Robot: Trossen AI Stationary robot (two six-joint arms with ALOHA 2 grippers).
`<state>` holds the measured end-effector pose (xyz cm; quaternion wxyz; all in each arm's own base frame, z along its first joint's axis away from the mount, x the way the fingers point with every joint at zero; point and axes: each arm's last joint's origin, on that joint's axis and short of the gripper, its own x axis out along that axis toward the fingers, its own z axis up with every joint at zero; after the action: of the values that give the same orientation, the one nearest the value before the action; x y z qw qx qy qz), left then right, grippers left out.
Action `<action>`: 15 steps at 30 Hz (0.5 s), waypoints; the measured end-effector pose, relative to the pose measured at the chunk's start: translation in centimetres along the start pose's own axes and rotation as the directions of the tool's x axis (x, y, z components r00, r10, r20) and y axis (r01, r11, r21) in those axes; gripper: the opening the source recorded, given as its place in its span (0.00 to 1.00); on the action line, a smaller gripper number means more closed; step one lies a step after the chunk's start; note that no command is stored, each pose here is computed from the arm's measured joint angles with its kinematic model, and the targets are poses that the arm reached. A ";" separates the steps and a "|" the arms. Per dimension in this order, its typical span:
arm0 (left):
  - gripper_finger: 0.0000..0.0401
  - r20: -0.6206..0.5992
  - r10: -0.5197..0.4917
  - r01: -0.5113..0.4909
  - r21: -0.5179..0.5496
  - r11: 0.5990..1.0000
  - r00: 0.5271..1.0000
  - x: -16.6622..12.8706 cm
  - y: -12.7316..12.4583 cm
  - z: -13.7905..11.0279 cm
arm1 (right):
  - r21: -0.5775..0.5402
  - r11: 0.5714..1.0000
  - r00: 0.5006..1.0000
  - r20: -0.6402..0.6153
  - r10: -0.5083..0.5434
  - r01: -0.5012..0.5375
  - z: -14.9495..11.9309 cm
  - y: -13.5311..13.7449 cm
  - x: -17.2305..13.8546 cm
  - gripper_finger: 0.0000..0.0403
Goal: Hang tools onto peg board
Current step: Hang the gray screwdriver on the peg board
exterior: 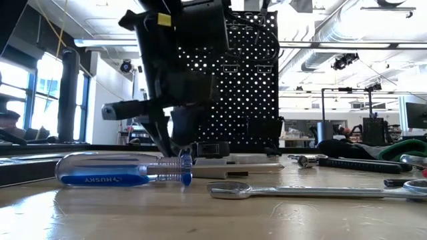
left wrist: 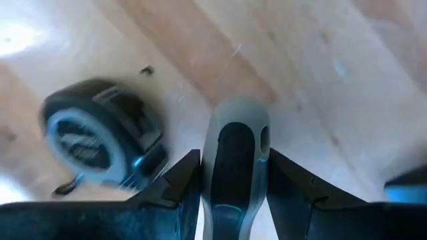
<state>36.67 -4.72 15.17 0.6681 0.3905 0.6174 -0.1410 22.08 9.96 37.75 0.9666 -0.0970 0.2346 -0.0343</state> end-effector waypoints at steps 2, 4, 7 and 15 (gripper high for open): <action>0.31 -0.018 0.017 -0.017 -0.008 1.000 1.000 -0.5 0.1 -0.3 | 0.001 1.000 1.000 0.001 -0.008 0.008 0.0 0.0 0.0 0.45; 0.31 -0.035 0.029 -0.029 -0.016 0.999 0.999 -0.9 0.1 -0.5 | 0.002 1.000 1.000 0.001 -0.010 0.010 0.0 0.0 0.0 0.45; 0.31 -0.049 0.056 -0.057 -0.024 0.998 0.997 -1.6 0.3 -0.8 | 0.005 1.000 1.000 0.001 -0.014 0.014 0.0 0.0 0.0 0.45; 0.31 0.017 0.126 -0.124 -0.087 0.988 0.992 -5.0 1.1 -1.8 | 0.005 1.000 1.000 0.002 -0.029 0.029 0.0 -0.1 0.0 0.45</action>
<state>35.13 -4.27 20.35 0.6988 0.3975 0.5898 -0.0765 22.08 9.88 37.77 0.9666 -0.0977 0.2319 -0.0487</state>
